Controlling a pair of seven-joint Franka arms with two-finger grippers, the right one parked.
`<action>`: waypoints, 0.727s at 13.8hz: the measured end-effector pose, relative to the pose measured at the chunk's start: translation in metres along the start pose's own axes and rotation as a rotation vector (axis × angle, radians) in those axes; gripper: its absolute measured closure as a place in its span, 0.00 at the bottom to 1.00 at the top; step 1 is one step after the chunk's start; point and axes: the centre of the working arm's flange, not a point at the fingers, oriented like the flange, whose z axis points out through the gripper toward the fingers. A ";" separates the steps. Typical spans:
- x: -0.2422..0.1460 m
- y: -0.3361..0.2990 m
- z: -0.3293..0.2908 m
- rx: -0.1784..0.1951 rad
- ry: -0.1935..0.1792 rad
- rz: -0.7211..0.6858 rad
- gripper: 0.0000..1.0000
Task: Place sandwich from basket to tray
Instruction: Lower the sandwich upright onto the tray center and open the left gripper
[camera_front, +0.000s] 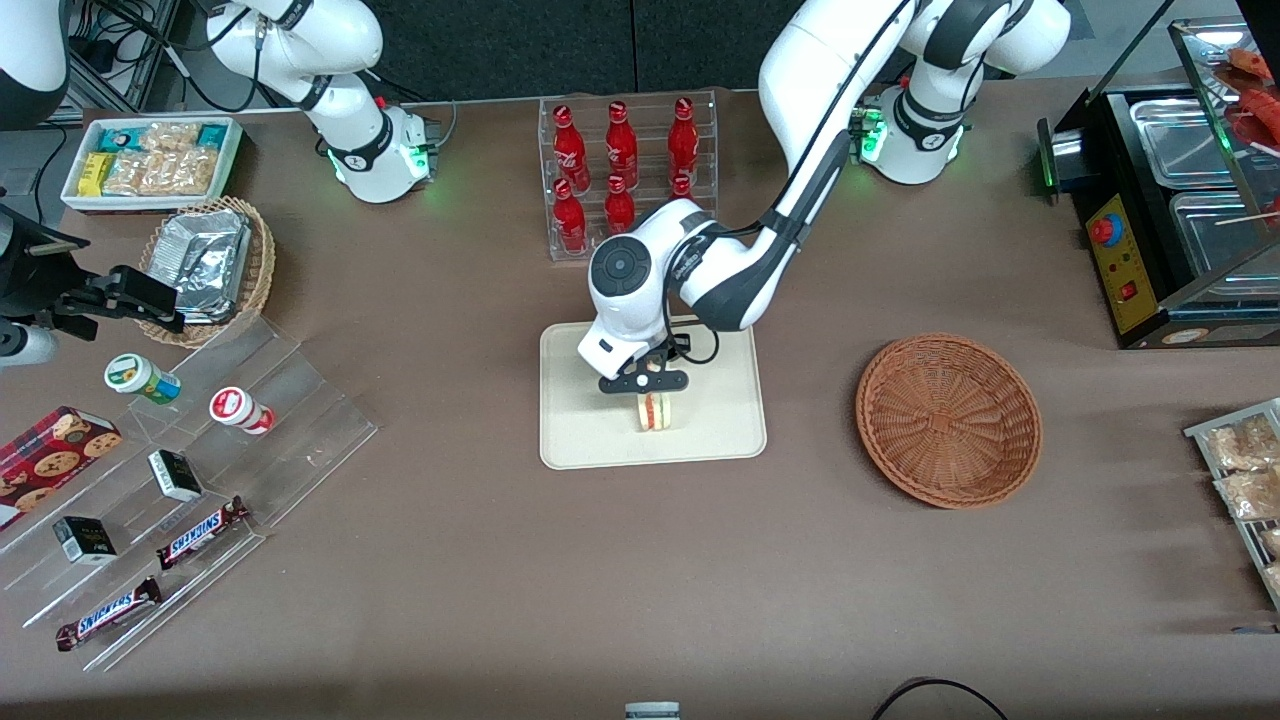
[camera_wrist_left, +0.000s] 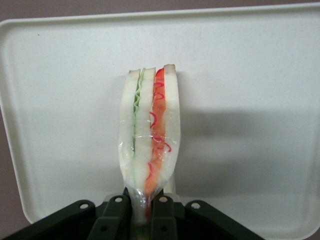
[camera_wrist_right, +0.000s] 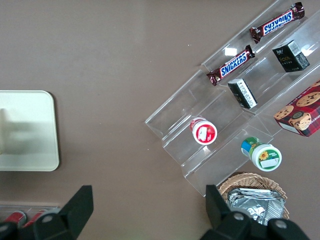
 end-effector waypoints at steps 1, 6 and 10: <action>-0.002 0.002 0.004 0.004 -0.003 0.004 0.85; -0.005 0.004 0.013 0.011 -0.008 0.009 0.59; 0.002 0.003 -0.009 -0.005 0.012 0.000 0.19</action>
